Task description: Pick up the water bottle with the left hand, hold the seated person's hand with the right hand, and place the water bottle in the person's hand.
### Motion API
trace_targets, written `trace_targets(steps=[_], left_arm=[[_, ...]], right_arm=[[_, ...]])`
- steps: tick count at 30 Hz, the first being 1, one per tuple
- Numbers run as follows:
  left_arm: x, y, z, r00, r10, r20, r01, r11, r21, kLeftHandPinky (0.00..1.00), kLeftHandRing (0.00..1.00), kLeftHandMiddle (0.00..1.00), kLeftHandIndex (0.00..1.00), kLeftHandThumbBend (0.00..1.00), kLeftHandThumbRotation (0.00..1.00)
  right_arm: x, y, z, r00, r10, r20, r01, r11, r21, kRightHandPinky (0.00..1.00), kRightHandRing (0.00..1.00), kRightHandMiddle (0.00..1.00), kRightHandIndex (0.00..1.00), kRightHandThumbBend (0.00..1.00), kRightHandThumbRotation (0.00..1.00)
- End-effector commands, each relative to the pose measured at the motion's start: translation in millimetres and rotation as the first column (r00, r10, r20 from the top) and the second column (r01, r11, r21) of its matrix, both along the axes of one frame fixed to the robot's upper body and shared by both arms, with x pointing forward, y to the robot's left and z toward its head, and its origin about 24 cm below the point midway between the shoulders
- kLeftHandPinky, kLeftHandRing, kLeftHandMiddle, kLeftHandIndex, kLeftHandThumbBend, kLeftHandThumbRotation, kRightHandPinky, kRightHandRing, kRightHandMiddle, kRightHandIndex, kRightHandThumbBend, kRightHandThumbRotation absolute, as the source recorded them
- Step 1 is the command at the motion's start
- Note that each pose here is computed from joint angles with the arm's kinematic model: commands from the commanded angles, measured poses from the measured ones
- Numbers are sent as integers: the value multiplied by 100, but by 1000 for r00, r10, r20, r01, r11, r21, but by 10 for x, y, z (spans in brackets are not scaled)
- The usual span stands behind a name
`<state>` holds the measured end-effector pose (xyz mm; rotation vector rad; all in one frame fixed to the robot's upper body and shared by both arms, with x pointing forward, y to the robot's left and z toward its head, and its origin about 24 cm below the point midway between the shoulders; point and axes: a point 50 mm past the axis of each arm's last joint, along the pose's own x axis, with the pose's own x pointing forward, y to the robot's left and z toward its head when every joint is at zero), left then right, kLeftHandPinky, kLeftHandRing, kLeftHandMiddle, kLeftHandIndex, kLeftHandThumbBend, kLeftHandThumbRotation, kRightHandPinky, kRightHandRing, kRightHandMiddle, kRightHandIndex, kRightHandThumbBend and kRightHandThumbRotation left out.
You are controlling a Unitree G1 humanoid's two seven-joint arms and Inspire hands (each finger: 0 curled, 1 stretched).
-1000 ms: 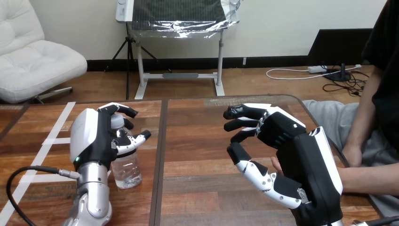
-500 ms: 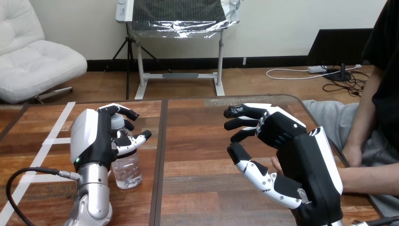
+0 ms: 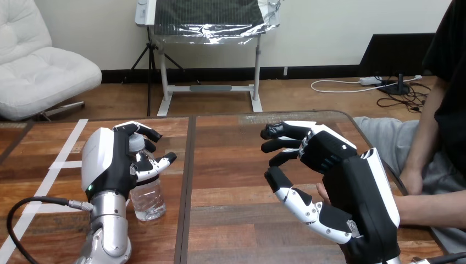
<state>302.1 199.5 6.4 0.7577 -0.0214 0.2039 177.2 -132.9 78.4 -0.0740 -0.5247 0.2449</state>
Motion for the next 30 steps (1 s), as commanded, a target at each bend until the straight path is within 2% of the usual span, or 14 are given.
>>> trace_targets(steps=[1,14,23,27,30], left_arm=[[-38,-29,-58,1000,-8,-17,8,1000,-13,42,44,48,49,69,0],[-51,-67,-16,999,-17,29,18,998,-52,40,42,47,48,72,0],[-65,-135,60,996,-35,78,41,996,-82,38,41,47,47,73,0],[-115,-244,173,988,-60,143,83,983,-161,38,41,47,47,72,0],[-138,-282,215,983,-69,171,100,978,-182,39,41,47,48,72,0]], right_arm=[[76,19,173,996,3,90,-5,1000,23,52,64,70,65,46,0],[80,22,175,996,7,90,-10,1000,30,53,65,70,66,45,0],[102,7,198,995,-9,96,5,999,35,55,66,71,65,46,0],[148,-31,240,991,-32,128,29,999,28,55,66,71,65,44,0],[163,-49,253,989,-44,143,43,999,17,53,65,70,66,44,0]])
